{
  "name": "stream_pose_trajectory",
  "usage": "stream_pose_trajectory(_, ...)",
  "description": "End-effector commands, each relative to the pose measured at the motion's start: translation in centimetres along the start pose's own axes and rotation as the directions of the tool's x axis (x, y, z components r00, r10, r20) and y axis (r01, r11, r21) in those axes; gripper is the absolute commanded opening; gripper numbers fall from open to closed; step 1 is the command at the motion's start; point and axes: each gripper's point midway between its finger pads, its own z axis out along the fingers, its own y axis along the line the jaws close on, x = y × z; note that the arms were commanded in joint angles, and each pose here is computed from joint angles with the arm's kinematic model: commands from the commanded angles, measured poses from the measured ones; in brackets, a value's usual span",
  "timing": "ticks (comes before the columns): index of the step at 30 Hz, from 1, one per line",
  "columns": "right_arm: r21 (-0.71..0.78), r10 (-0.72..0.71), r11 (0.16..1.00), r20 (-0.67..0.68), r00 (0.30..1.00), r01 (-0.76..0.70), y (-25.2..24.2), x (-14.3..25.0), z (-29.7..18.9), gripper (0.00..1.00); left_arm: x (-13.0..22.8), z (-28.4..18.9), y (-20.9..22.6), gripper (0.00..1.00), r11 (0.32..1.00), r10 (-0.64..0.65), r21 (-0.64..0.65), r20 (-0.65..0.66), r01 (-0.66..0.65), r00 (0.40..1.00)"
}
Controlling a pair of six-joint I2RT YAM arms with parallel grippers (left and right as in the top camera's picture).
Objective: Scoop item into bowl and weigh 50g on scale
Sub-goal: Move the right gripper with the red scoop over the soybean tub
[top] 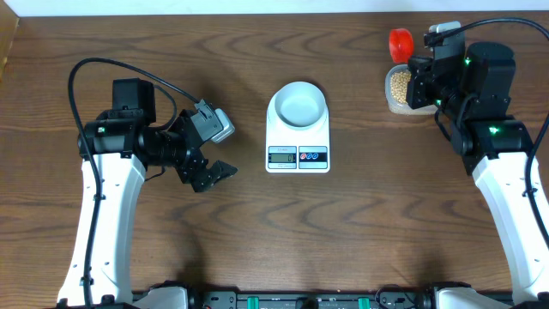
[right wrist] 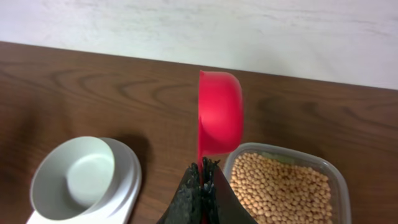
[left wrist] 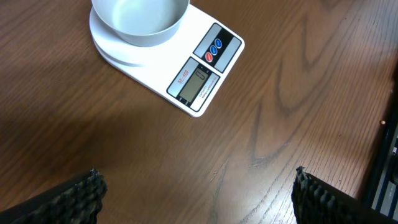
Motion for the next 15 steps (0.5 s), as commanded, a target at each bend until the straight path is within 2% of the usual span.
stream_pose_trajectory(1,0.069,-0.026,0.997,-0.004,1.000,0.026,-1.3,-0.7,-0.7,0.01,-0.3,-0.5,0.3,0.98,1.000,0.012,-0.016,0.003,-0.012,1.000)
stream_pose_trajectory(15,0.139,-0.050,0.989,-0.065,0.997,0.058,-2.3,-1.4,-2.3,0.01,-0.3,-0.5,0.3,0.98,1.000,0.012,-0.016,0.003,-0.012,1.000)
